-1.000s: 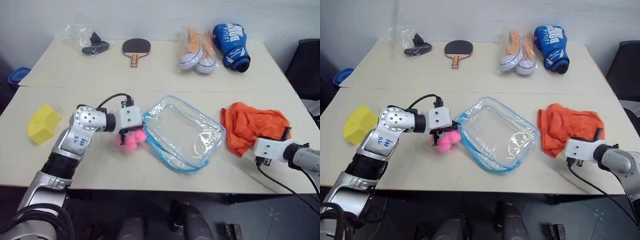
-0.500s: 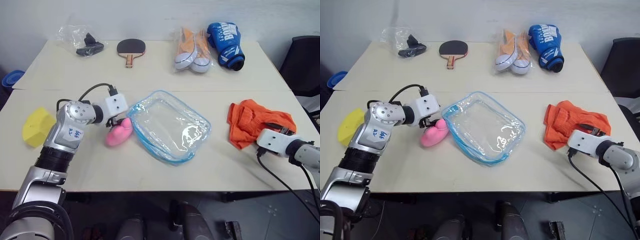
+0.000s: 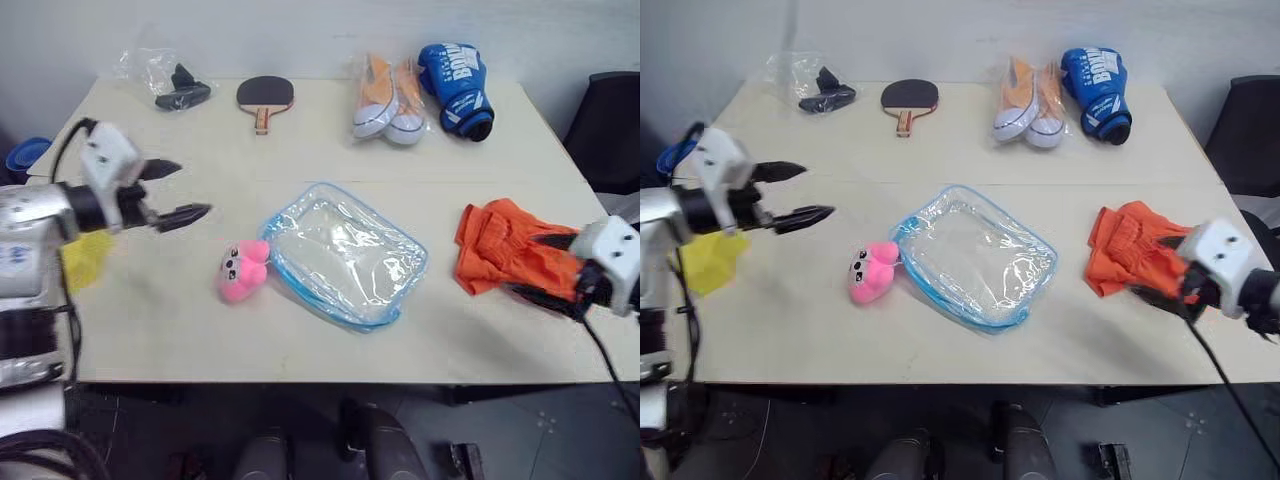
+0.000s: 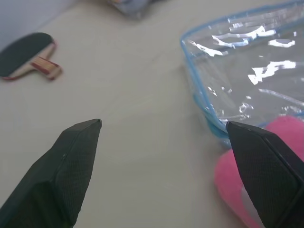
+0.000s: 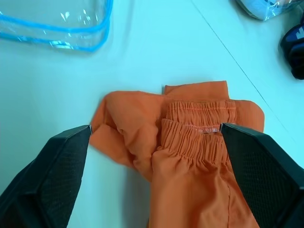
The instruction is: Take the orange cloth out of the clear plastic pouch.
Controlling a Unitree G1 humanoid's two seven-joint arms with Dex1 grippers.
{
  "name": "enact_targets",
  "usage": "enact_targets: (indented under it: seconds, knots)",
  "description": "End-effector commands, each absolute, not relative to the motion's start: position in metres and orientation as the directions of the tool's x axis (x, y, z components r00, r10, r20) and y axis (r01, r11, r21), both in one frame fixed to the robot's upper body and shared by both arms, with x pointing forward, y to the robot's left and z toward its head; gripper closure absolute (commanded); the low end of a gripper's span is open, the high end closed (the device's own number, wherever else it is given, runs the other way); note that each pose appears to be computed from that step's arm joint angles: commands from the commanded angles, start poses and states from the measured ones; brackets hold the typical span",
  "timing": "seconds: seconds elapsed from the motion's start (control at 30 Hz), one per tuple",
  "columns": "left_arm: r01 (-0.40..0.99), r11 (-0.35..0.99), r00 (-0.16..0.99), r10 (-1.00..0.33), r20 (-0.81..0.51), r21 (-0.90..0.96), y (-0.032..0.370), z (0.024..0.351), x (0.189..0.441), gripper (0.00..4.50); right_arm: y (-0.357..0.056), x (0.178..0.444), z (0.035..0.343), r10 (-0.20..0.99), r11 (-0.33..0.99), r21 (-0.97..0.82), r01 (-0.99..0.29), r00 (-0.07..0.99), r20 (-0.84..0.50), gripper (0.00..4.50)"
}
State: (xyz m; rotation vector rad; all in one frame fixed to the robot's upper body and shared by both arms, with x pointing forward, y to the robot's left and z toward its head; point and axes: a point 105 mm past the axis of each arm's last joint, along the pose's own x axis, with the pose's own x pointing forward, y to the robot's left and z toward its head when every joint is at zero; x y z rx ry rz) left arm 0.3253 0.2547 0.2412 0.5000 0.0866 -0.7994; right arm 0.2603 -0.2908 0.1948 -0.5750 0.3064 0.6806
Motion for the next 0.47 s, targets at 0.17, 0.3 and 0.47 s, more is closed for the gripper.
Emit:
enact_targets:
  seconds: [0.17,0.3,0.47]
  knots:
    - [0.834,0.485,0.551,-0.698,-0.457,0.264,0.292,0.223,0.255,0.05,-0.345,0.214,0.208,0.474,0.758,-0.158,-0.632,0.701,-0.533,0.0]
    - [0.82,0.522,0.566,-0.683,-0.461,0.235,0.302,0.221,0.246,0.05,-0.363,0.207,0.209,0.437,0.791,-0.152,-0.592,0.722,-0.536,0.0]
    - [0.82,0.522,0.567,-0.677,-0.47,0.236,0.303,0.213,0.242,0.05,-0.38,0.212,0.207,0.364,0.835,-0.188,-0.517,0.775,-0.516,0.0]
